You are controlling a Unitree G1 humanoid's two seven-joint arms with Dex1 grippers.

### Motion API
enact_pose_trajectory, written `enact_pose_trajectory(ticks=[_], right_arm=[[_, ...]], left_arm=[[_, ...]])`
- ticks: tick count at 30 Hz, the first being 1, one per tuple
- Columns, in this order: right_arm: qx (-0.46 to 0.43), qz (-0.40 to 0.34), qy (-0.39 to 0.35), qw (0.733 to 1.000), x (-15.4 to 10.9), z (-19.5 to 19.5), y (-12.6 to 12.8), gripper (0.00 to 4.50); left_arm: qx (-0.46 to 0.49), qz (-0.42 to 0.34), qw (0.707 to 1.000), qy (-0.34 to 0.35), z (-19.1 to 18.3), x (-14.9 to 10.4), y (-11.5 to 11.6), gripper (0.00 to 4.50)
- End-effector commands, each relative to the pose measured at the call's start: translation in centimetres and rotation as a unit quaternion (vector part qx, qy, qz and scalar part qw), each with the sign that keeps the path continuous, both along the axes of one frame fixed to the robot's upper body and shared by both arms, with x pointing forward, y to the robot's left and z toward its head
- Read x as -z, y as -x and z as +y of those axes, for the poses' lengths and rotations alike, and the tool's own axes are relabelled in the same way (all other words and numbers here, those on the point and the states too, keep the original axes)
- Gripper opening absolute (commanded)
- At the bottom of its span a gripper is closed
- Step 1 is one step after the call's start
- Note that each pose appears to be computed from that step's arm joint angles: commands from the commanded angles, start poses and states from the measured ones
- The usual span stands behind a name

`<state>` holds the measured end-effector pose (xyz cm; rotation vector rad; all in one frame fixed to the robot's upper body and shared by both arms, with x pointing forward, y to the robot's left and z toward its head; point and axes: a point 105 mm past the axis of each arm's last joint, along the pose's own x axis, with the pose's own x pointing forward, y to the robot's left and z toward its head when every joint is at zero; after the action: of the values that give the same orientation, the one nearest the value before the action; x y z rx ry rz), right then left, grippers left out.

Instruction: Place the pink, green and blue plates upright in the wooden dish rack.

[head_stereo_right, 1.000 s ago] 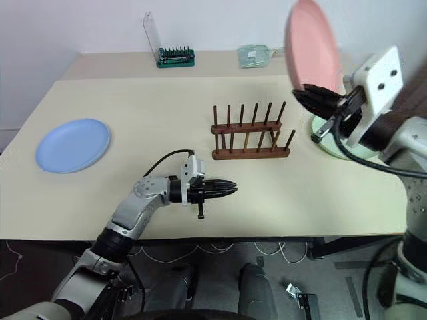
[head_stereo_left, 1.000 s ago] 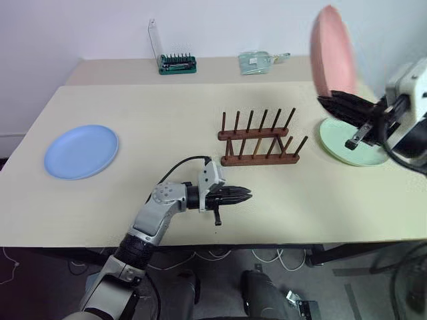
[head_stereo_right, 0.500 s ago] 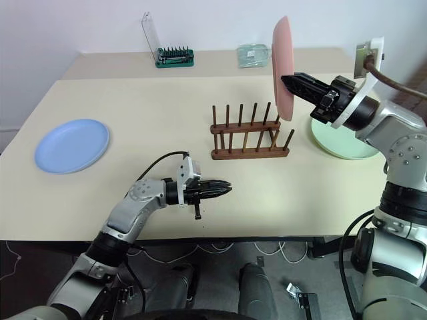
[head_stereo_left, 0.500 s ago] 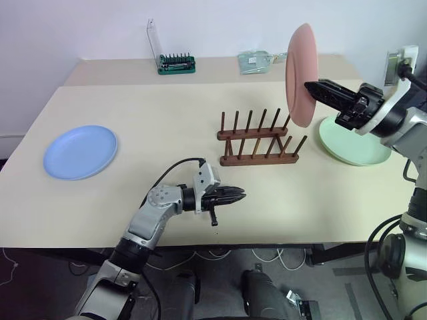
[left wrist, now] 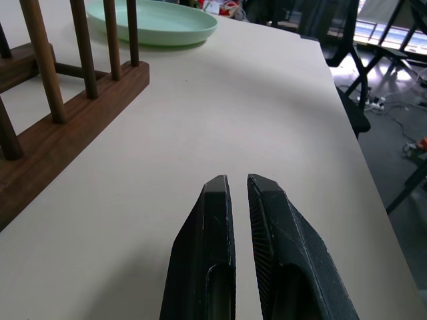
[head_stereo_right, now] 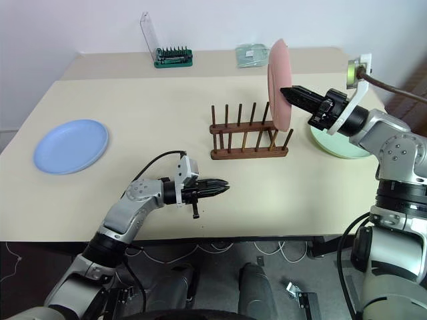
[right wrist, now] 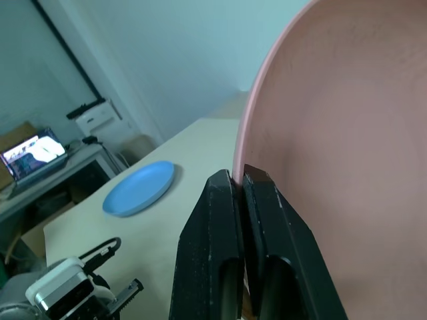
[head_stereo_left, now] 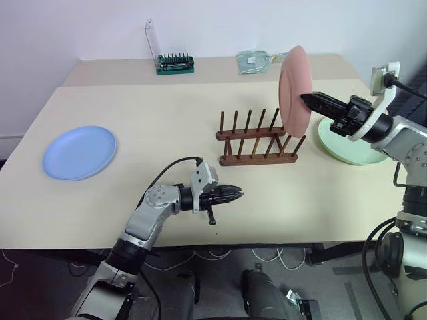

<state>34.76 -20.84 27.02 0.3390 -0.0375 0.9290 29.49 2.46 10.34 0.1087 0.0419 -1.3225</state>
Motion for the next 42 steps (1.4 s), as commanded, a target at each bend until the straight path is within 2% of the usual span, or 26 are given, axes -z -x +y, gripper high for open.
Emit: enact_pose_trajectory(ticks=[1, 11, 14, 19, 23, 26, 29, 30, 31, 34, 37, 42], right_arm=[[0.004, -0.026, -0.022, 0.999, -1.6, -1.4, 0.8, 0.05], [0.023, 0.018, -0.052, 0.998, 0.7, -2.7, 0.3, 0.05], [0.042, 0.017, -0.049, 0.998, 0.9, -3.1, 0.0, 0.89], [0.123, -0.029, -0.011, 0.992, -0.1, -4.8, -0.9, 3.3], [0.185, -0.1, 0.038, 0.977, -2.2, -6.7, 0.3, 3.3], [0.222, -0.118, 0.078, 0.965, -2.3, -8.1, 1.1, 3.3], [0.288, -0.065, 0.296, 0.908, 2.6, -11.4, 1.4, 3.3], [0.29, -0.049, 0.341, 0.893, 3.8, -12.0, 1.5, 3.3], [0.294, -0.034, 0.375, 0.878, 5.0, -12.6, 1.4, 3.57], [0.281, -0.019, 0.458, 0.843, 7.8, -13.0, 1.1, 4.41], [0.274, -0.006, 0.544, 0.793, 11.3, -13.7, 0.3, 4.41], [0.275, -0.017, 0.59, 0.759, 13.8, -14.1, -1.5, 4.41]], left_arm=[[0.003, -0.02, 1.0, 0.016, 0.0, -1.3, 0.1, 0.41], [0.005, -0.018, 1.0, 0.015, 0.1, -1.2, 0.1, 0.41], [0.004, -0.017, 1.0, 0.015, 0.2, -1.2, 0.1, 0.41], [0.002, -0.017, 1.0, 0.015, 0.3, -1.2, 0.2, 0.41], [-0.008, -0.023, 1.0, 0.017, 0.4, -1.2, 0.1, 0.41], [-0.018, -0.028, 0.999, 0.019, 0.6, -1.4, -0.1, 0.41], [-0.017, -0.035, 0.999, 0.032, 0.5, -1.8, -0.1, 0.41], [-0.016, -0.035, 0.999, 0.035, 0.5, -1.9, -0.1, 0.41], [-0.013, -0.038, 0.998, 0.038, 0.4, -2.1, -0.2, 0.41], [-0.005, -0.042, 0.998, 0.043, 0.0, -2.5, -0.3, 0.41], [0.007, -0.039, 0.998, 0.044, -0.5, -2.6, -0.1, 0.41], [0.007, -0.033, 0.999, 0.041, -0.3, -2.3, -0.1, 0.41]])
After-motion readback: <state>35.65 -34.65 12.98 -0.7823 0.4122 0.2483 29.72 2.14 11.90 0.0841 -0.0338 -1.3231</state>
